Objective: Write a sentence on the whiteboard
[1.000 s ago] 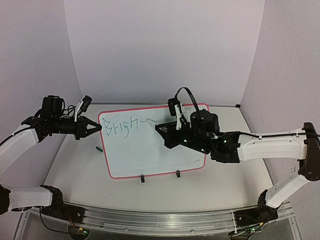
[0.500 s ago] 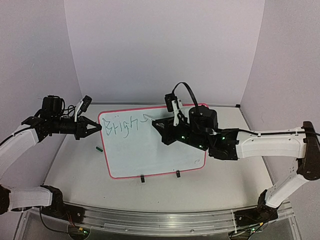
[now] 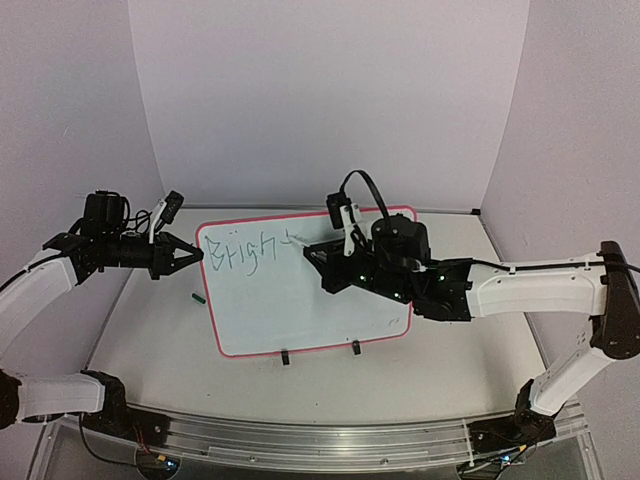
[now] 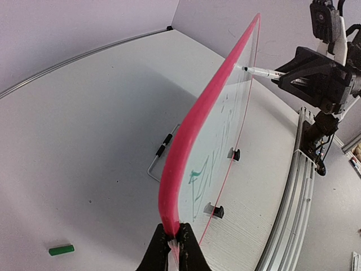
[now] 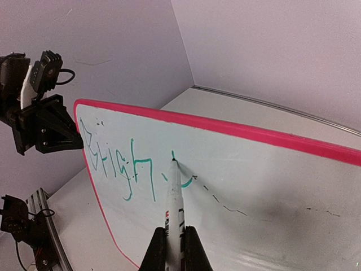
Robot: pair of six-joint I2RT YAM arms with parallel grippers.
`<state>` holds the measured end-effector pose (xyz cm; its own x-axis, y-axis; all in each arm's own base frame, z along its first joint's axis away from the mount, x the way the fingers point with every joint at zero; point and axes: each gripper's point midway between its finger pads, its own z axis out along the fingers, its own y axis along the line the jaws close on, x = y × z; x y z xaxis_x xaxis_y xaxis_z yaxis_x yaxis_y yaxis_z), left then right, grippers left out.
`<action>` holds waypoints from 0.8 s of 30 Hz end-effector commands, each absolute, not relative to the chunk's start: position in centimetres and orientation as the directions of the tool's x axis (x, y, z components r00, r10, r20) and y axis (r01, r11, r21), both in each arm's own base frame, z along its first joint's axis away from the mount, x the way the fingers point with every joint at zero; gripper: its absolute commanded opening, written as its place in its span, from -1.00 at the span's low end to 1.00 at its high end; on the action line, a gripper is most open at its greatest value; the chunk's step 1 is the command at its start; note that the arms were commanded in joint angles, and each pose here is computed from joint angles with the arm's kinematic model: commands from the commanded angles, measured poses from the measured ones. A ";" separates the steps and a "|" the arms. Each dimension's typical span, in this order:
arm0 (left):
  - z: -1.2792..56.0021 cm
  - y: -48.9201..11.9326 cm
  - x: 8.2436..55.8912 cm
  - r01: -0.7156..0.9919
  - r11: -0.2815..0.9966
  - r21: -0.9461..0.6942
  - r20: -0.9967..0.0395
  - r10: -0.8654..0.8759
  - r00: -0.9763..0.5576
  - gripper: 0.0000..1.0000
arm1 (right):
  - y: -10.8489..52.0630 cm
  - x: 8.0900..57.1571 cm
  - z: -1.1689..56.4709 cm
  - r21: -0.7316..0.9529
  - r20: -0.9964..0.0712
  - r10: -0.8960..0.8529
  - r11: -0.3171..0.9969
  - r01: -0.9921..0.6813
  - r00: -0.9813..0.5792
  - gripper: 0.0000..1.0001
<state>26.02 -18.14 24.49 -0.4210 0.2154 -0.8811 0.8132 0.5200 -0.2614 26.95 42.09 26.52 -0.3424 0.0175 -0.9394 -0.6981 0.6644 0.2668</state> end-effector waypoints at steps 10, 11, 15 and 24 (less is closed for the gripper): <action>23.1 -18.2 25.9 0.807 0.529 -0.263 -0.860 0.251 -0.445 -1.00 | 41.2 25.8 23.4 0.316 -0.902 -0.016 0.656 -0.685 -0.432 -1.00; 23.1 -18.2 25.9 0.807 0.529 -0.263 -0.860 0.251 -0.445 -1.00 | 41.1 25.8 23.5 0.314 -0.903 -0.015 0.660 -0.683 -0.430 -1.00; 23.1 -18.2 25.9 0.807 0.529 -0.263 -0.860 0.251 -0.445 -1.00 | 40.2 26.0 24.5 0.299 -0.913 -0.003 0.678 -0.672 -0.409 -1.00; 23.0 -18.2 26.0 0.806 0.529 -0.265 -0.858 0.252 -0.448 -1.00 | 39.8 25.1 27.5 0.300 -0.933 0.037 0.631 -0.715 -0.358 -1.00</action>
